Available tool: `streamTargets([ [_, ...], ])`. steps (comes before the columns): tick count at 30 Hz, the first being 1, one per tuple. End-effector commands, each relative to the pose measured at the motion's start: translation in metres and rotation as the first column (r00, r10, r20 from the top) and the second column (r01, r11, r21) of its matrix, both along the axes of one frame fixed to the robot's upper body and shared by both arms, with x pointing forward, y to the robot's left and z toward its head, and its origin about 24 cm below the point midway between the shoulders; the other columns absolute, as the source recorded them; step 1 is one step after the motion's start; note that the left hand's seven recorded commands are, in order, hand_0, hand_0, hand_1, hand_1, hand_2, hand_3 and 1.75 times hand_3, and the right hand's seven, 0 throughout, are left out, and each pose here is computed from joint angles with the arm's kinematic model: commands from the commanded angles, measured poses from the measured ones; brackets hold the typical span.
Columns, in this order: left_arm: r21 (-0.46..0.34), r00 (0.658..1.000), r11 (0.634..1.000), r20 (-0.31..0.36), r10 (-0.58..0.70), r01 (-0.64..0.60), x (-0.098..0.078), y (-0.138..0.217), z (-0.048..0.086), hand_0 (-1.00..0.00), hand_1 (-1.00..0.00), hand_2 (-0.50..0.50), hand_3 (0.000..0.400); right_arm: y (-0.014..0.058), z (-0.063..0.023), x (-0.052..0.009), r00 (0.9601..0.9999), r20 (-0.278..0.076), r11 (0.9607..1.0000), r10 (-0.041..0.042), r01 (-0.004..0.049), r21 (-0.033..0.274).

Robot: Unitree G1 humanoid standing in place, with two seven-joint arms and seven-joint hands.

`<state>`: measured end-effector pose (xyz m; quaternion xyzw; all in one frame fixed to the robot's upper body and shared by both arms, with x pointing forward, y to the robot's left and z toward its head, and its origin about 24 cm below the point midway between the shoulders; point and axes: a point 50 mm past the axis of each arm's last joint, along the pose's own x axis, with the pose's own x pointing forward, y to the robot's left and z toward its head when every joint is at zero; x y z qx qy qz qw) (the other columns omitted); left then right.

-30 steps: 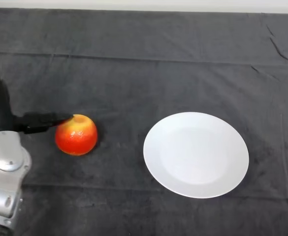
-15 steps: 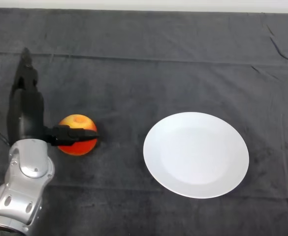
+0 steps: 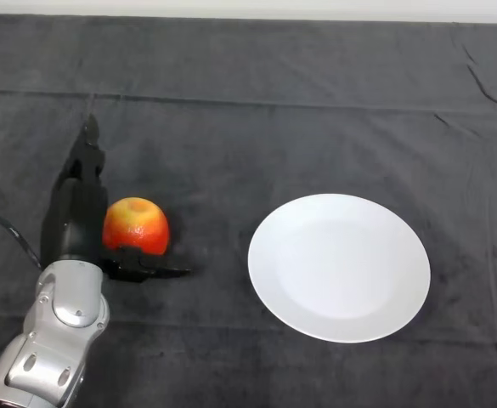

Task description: Move the apple to the plate

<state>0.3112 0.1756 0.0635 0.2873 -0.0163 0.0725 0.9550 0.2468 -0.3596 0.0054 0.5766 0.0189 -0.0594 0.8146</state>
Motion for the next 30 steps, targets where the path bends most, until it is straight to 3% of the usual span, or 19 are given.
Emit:
streamTargets([
  [1,0.073,0.998,0.997,-0.055,0.004,0.0,0.0,0.006,-0.01,0.0,0.0,0.0,0.0,-0.01,0.0033,-0.0065,0.9995,0.002,0.9993,-0.0321,0.0322,-0.016],
  [2,0.079,0.998,0.997,-0.061,0.001,0.004,0.0,0.006,-0.01,-0.13,0.0,-0.07,0.053,-0.01,0.0033,-0.0065,0.9995,0.002,0.9993,-0.0322,0.0322,-0.016],
  [3,0.084,0.998,0.996,-0.065,-0.001,0.006,0.0,0.005,-0.011,-0.4,0.0,-0.2,0.158,-0.01,0.0033,-0.0065,0.9995,0.002,0.9993,-0.0322,0.0322,-0.016],
  [4,0.089,0.998,0.996,-0.068,-0.003,0.009,0.0,0.005,-0.011,-1.0,-0.26,-0.37,0.4,-0.01,0.0033,-0.0065,0.9995,0.002,0.9993,-0.0322,0.0322,-0.016],
  [5,0.094,0.997,0.996,-0.071,-0.004,0.011,0.0,0.005,-0.01,-1.0,-0.53,-0.24,0.4,-0.01,0.0033,-0.0065,0.9995,0.002,0.9993,-0.0322,0.0323,-0.016],
  [6,0.098,0.997,0.995,-0.073,-0.006,0.013,0.0,0.005,-0.01,-1.0,-0.72,-0.14,0.4,-0.01,0.0033,-0.0065,0.9995,0.002,0.9993,-0.0322,0.0323,-0.016],
  [7,0.103,0.997,0.995,-0.074,-0.007,0.015,0.0,0.005,-0.01,-1.0,-1.0,0.0,0.4,-0.01,0.0033,-0.0065,0.9995,0.002,0.9993,-0.0323,0.0323,-0.016],
  [20,0.141,0.998,0.99,-0.061,-0.019,0.027,-0.001,0.002,-0.005,-1.0,-1.0,0.0,0.4,-0.01,0.0034,-0.0065,0.9995,0.002,0.9993,-0.0324,0.0325,-0.016],
  [30,0.154,0.999,0.987,0.012,-0.044,0.042,-0.007,-0.013,0.021,-1.0,-1.0,0.0,0.4,-0.01,0.0034,-0.0065,0.9995,0.002,0.9993,-0.0325,0.0325,-0.016],
])
